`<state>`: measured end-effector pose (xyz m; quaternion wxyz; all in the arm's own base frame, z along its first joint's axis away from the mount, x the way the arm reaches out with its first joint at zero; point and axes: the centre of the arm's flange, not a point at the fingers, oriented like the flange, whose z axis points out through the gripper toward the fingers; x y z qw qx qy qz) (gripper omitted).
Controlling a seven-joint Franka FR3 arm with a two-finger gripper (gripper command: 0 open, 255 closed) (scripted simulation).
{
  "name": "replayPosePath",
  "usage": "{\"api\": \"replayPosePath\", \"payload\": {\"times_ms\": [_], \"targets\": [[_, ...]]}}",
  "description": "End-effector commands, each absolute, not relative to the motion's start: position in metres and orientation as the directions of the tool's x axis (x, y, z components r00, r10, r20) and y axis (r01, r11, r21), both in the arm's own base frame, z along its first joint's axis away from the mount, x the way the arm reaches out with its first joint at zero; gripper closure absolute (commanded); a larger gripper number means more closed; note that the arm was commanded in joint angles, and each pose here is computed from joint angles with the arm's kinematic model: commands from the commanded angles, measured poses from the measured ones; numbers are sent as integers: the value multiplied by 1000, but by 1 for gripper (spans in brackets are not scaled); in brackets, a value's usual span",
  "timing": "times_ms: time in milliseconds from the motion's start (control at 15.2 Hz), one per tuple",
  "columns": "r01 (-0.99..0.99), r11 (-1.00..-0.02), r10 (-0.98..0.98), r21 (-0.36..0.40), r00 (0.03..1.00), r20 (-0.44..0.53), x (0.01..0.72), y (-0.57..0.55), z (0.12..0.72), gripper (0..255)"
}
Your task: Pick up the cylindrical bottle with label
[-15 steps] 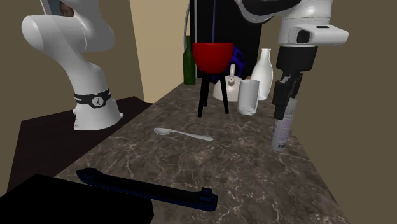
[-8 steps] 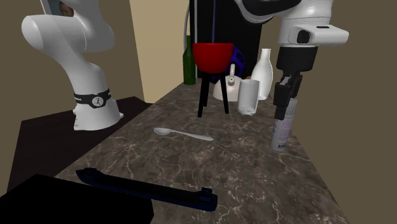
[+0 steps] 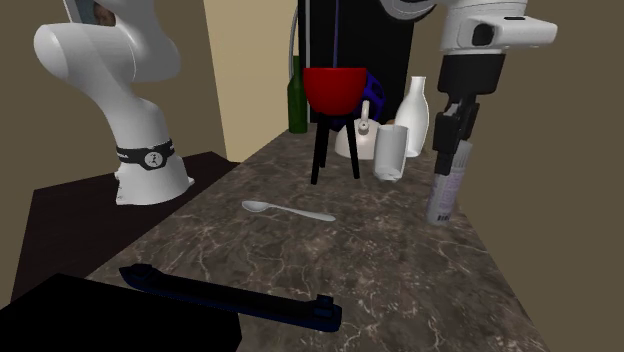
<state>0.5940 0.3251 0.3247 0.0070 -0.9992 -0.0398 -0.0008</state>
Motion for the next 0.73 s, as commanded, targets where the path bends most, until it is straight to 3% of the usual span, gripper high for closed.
{"api": "replayPosePath", "payload": {"times_ms": [0,660], "targets": [[80,-997,80,-14,997,2,593,326,336,255],[80,-997,80,-14,997,2,593,326,380,255]]}}
